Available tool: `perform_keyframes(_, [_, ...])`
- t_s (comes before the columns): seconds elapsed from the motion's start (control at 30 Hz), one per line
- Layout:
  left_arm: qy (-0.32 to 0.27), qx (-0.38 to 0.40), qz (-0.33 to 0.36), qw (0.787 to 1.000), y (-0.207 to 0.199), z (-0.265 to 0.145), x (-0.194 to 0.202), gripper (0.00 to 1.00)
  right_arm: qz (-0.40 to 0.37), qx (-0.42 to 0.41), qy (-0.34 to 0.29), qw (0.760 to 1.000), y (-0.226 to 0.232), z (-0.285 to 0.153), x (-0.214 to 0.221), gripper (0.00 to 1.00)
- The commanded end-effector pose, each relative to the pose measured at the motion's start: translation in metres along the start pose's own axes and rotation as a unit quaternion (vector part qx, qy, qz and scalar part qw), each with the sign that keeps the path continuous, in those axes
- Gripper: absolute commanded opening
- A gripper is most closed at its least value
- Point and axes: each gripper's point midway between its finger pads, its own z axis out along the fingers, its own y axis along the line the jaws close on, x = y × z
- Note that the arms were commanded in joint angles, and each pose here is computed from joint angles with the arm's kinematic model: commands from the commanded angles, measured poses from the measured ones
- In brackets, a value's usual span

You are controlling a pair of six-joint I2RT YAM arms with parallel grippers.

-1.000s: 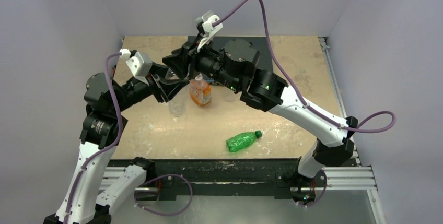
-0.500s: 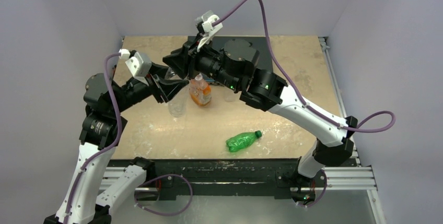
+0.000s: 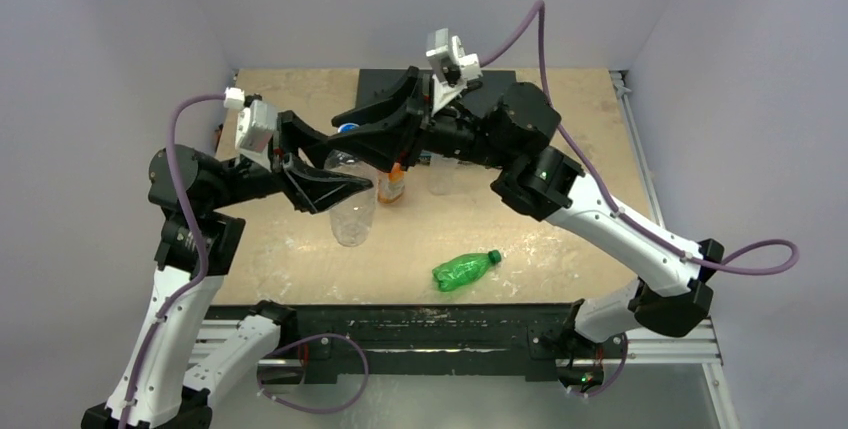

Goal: Unscrew the bottle caps
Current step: Unscrew the bottle cap from the plastic bottle.

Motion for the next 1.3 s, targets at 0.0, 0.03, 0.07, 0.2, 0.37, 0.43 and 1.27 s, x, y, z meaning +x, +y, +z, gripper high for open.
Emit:
perform_keyframes(0.0, [-0.013,0.099,-0.016,0.995,-0.047,-0.002,-0.033,0.07,-0.017,-0.268,-0.045,0.962,0.083,-0.054,-0.048,0.00])
perform_keyframes(0.03, [-0.008,0.109,-0.014,0.994,-0.051,-0.003,-0.033,0.06,-0.018,-0.304,-0.032,0.952,0.090,-0.062,-0.045,0.00])
perform_keyframes(0.07, [-0.004,0.118,-0.012,0.993,-0.055,-0.004,-0.033,0.06,-0.021,-0.329,-0.029,0.944,0.097,-0.069,-0.047,0.00])
perform_keyframes(0.2, [0.002,0.128,-0.009,0.992,-0.059,-0.006,-0.034,0.06,-0.021,-0.362,0.003,0.932,0.102,-0.073,-0.037,0.00])
perform_keyframes(0.37, [0.002,0.132,-0.007,0.991,-0.061,-0.006,-0.034,0.06,-0.019,-0.361,0.020,0.932,0.096,-0.070,-0.027,0.00])
perform_keyframes(0.43, [0.002,0.132,-0.003,0.991,-0.061,-0.006,-0.034,0.06,-0.013,-0.340,0.022,0.940,0.085,-0.064,-0.024,0.00])
perform_keyframes(1.27, [0.017,-0.201,0.161,0.966,0.073,-0.023,-0.012,0.06,-0.024,0.236,0.035,0.971,-0.060,0.016,-0.009,0.55])
